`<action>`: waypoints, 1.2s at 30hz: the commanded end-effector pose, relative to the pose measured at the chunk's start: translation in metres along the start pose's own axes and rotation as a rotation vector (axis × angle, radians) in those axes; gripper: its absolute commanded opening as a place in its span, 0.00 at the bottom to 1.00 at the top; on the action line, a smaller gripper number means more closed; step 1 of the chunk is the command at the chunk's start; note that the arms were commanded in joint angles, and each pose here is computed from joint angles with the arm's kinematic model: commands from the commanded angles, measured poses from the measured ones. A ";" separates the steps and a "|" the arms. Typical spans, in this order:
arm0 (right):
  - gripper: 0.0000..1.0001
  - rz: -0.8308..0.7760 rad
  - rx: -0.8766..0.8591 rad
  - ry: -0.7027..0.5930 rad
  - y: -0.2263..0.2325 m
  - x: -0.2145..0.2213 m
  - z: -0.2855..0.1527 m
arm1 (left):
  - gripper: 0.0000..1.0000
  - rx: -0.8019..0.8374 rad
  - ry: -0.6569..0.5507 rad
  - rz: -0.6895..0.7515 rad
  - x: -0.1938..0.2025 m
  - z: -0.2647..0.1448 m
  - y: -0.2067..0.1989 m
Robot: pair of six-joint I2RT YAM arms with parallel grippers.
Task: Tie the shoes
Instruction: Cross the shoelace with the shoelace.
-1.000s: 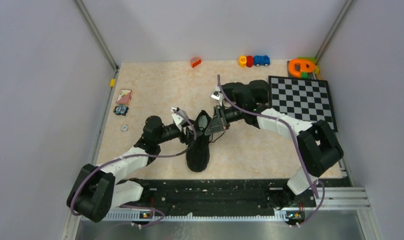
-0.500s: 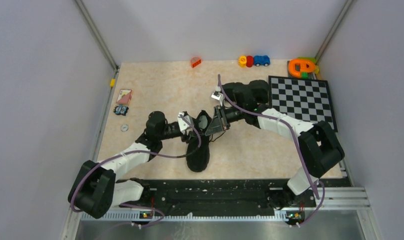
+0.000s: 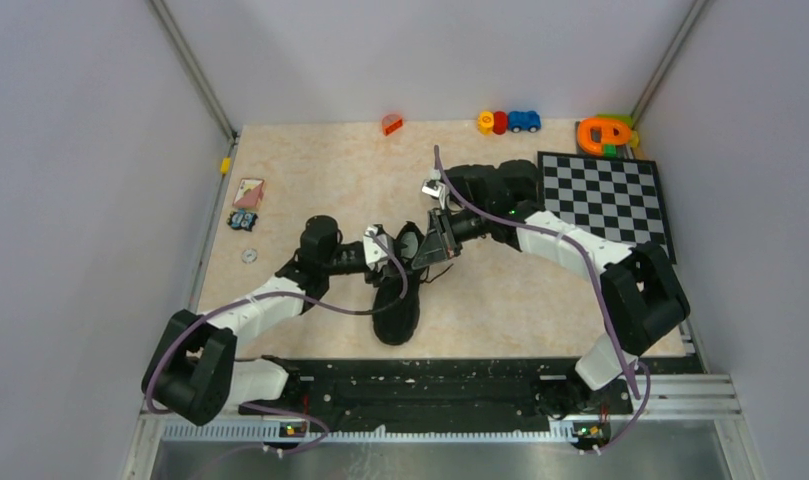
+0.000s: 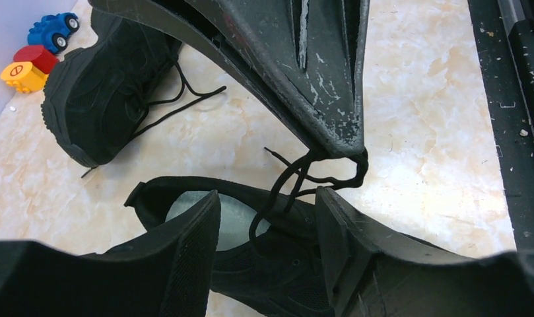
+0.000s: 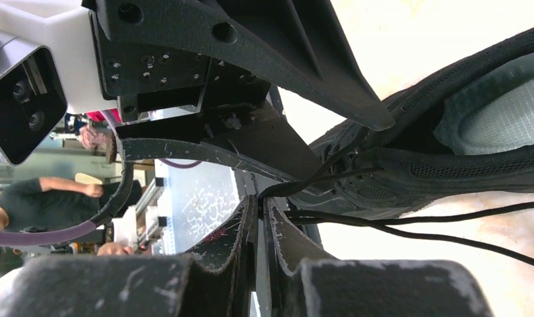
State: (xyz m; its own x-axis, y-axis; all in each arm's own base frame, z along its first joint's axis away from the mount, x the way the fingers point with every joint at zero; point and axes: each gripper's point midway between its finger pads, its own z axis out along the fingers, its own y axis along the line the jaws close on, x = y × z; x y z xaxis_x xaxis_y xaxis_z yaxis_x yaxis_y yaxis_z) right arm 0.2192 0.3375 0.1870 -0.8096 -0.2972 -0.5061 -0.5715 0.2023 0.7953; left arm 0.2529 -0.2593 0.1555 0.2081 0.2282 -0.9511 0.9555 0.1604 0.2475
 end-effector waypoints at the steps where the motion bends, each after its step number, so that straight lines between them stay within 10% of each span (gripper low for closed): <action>1: 0.08 -0.107 -0.051 -0.040 0.030 -0.022 -0.012 | 0.58 0.036 -0.038 0.064 -0.018 0.008 0.007; 4: 0.08 -0.109 -0.055 -0.039 0.032 -0.021 -0.012 | 0.53 0.053 -0.020 0.058 -0.015 0.013 0.009; 11: 0.19 -0.089 -0.105 -0.076 0.038 -0.014 -0.014 | 0.00 0.071 -0.010 0.035 -0.015 0.018 0.005; 24: 0.30 -0.170 -0.358 -0.287 0.115 -0.044 -0.044 | 0.00 -0.070 -0.019 -0.090 -0.024 0.011 0.020; 36: 0.43 -0.341 0.319 -0.365 -0.007 -0.024 -0.068 | 0.00 -0.251 -0.084 -0.271 -0.059 0.009 0.052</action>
State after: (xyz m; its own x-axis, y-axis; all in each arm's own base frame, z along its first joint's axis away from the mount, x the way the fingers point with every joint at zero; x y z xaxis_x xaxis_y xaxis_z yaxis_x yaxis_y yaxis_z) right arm 0.2363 0.3048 0.2906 -0.5687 0.0365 -0.8218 -0.7975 0.2202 0.5617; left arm 0.2786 -0.2660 0.1620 -0.1011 0.1900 -0.9766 0.9222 0.3861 -0.0203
